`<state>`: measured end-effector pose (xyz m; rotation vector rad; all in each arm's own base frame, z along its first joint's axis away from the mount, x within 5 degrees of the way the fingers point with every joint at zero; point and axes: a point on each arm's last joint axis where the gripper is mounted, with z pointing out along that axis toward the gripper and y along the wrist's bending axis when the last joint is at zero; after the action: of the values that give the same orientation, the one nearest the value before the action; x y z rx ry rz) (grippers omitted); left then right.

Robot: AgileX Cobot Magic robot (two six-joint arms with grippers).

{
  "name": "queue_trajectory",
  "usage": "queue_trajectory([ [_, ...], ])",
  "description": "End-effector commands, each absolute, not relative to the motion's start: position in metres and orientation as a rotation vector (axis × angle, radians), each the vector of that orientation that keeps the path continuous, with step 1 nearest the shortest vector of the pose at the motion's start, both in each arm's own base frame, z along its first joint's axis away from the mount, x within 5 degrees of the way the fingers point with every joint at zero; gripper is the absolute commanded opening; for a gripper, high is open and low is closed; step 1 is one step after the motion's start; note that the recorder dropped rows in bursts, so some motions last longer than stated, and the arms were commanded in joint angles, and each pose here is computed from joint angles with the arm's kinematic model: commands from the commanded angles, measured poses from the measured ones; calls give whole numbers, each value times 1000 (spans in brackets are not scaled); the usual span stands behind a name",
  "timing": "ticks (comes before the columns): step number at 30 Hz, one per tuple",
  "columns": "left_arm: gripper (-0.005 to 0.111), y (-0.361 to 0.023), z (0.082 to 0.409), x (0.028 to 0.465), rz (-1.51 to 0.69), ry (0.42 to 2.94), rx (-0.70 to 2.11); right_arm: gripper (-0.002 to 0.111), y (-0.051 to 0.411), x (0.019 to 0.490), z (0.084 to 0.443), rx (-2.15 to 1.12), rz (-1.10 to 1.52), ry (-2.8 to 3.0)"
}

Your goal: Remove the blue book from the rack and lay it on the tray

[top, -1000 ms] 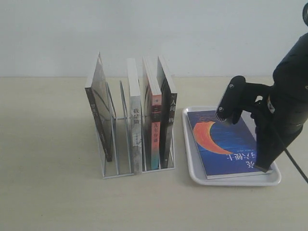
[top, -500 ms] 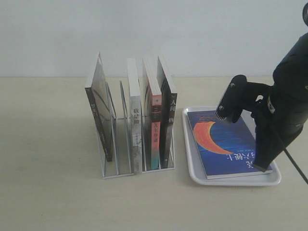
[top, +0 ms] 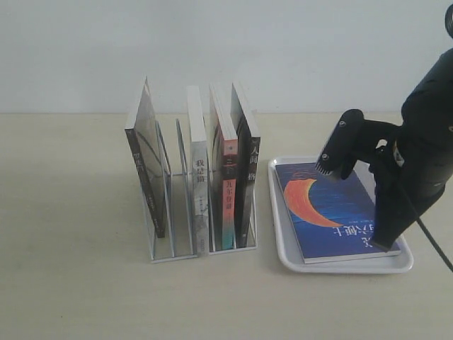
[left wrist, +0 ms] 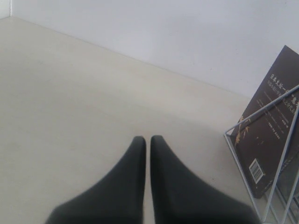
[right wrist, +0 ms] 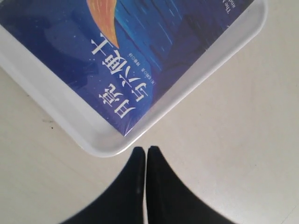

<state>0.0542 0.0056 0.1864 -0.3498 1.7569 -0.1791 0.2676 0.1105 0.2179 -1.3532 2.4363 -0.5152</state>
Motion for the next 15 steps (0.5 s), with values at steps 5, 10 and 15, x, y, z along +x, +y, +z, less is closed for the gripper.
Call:
queue_trajectory([
  [5, 4, 6, 187, 54, -177, 1745, -344, 1, 104, 264, 255, -1008, -473, 2368],
  [10, 4, 6, 187, 54, -177, 1745, -344, 1, 73, 258, 279, -655, -331, 2245],
  [15, 4, 6, 187, 54, -177, 1745, -344, 1, 27, 232, 276, -293, -234, 2209],
])
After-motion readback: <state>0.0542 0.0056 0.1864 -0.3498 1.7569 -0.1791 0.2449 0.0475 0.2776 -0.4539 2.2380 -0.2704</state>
